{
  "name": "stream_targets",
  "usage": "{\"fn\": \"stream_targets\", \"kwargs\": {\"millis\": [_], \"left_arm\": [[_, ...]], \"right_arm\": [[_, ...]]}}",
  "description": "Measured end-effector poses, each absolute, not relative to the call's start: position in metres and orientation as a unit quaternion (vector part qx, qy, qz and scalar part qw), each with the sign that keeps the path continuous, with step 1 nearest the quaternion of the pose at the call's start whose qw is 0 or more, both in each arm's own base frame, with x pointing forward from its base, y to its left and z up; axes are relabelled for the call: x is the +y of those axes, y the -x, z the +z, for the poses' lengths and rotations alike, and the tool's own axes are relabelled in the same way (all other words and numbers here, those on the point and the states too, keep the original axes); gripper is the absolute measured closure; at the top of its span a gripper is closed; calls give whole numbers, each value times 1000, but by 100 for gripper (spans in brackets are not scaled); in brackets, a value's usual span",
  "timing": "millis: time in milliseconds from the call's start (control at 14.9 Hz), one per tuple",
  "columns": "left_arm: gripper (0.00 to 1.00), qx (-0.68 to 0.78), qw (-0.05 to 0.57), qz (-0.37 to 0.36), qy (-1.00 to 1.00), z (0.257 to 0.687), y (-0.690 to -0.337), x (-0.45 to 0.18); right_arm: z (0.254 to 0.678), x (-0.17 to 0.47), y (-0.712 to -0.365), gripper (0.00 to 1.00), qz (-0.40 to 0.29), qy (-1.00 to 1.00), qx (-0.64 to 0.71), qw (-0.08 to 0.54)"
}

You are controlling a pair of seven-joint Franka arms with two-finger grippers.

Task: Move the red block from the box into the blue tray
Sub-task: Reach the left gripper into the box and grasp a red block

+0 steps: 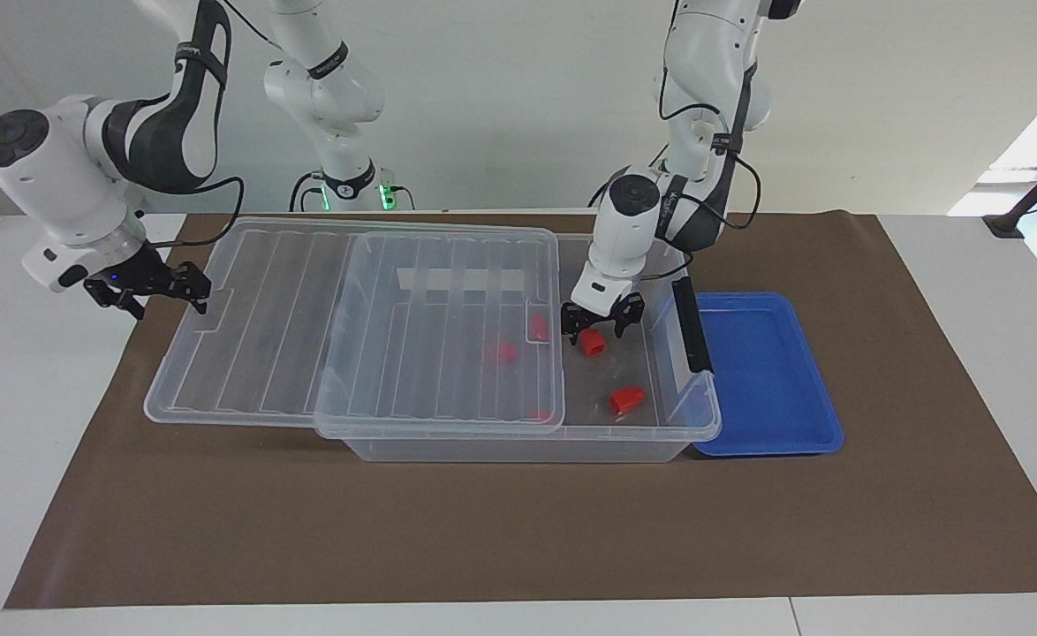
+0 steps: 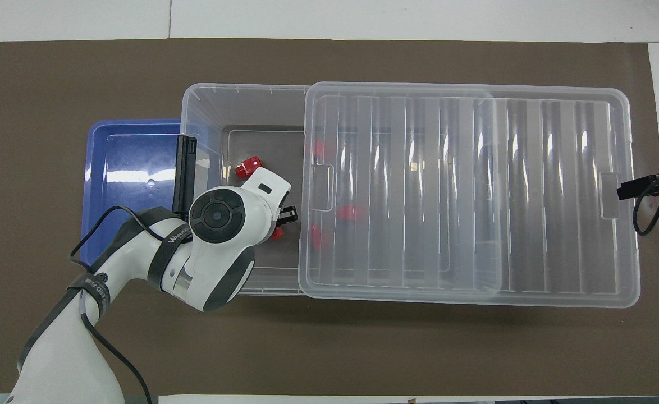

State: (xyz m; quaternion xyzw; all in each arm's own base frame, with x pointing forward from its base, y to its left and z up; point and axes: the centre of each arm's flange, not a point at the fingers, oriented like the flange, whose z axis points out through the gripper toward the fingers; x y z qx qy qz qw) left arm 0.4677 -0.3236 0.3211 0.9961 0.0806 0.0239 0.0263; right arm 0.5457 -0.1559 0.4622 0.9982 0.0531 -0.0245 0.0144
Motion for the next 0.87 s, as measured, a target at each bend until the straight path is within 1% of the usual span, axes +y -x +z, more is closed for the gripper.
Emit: {"fn": "stream_targets", "kwargs": {"millis": [67,134,335,468,870], "left_arm": [[52,86,26,23,-996,321,-468,-324],[66,89,26,23,-995,321,-467,-323],[66,93,26,23,-995,322,-468,-322],[66,96,23,20,-995,332,-468,-318],[66,103,27,23,-994,426,-456,-294]], "right_arm": [[462,-156,-545,0,-24,-998,53,14],[462,-157,-545,0,-24,-998,53,14],[463,-156,-546,0,-23,-998,54,15],[470,-153,-549,0,-21,-998,57,16],[504,-141,-560,0,-26,-997,65,15]]}}
